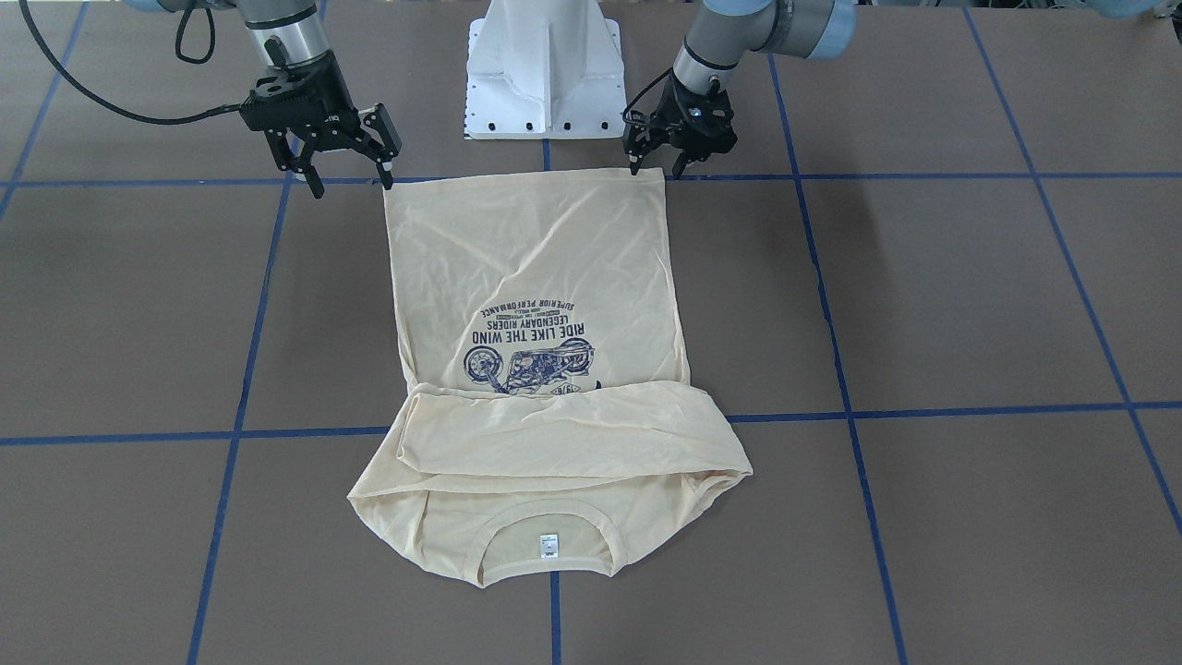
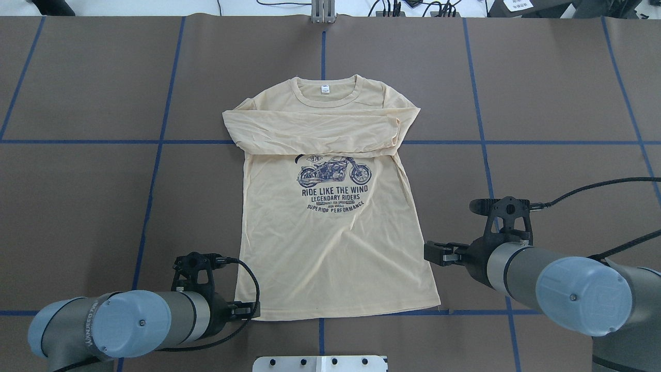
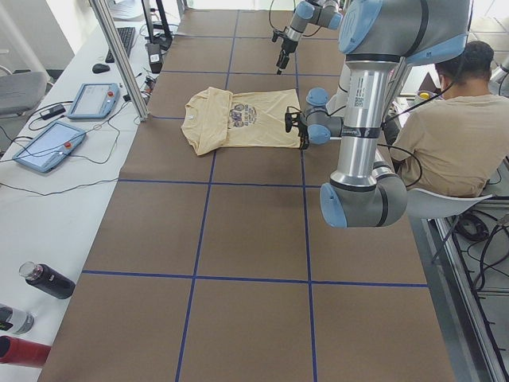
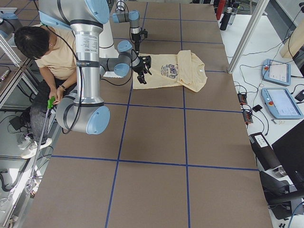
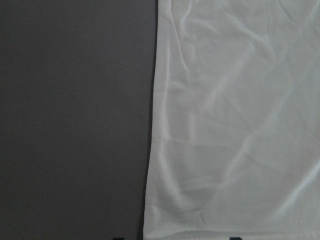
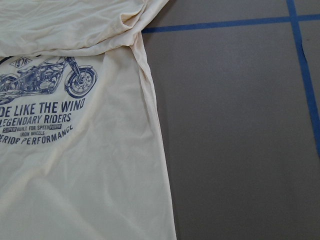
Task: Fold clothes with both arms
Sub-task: 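Lower both grippers to the hem corners nearest the robot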
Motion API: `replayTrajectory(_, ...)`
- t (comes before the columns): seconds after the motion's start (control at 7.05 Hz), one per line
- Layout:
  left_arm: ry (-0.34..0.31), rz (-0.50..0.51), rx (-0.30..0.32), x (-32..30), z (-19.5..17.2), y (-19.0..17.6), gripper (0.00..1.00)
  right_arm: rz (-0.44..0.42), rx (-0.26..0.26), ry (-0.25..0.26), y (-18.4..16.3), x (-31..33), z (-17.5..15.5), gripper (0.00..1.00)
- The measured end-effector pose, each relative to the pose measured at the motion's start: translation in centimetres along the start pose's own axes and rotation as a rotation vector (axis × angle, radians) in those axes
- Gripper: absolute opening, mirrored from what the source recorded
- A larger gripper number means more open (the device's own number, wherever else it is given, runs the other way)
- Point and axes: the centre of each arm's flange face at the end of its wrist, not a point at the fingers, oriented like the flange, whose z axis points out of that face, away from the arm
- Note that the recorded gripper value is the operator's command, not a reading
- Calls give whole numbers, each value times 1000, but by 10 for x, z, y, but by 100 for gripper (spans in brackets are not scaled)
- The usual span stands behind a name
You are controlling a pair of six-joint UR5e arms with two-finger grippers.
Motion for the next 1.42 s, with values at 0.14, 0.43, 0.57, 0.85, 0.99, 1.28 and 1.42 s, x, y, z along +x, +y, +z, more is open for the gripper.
replayTrajectory(0.14, -2, 0, -1, 0, 1, 0, 54, 0, 0, 0, 0, 0, 0, 100)
replayTrajectory(0.43, -2, 0, -1, 0, 2, 1, 31, 0, 0, 1, 0, 1, 0, 100)
replayTrajectory(0.57, -1, 0, -2, 0, 2, 1, 15, 0, 0, 1, 0, 1, 0, 100)
replayTrajectory(0.85, 2, 0, -1, 0, -1, 0, 0, 0, 0, 2, 0, 1, 0, 100)
replayTrajectory(0.99, 5, -1, 1, 0, -3, 0, 0, -1, 0, 3, 0, 1, 0, 100)
replayTrajectory(1.28, 30, -4, 1, 6, -16, -1, 0, -11, 16, 12, 6, 2, 3, 98)
replayTrajectory(1.42, 48, -4, 0, 11, -25, -1, 0, -15, 21, 19, 11, 2, 7, 90)
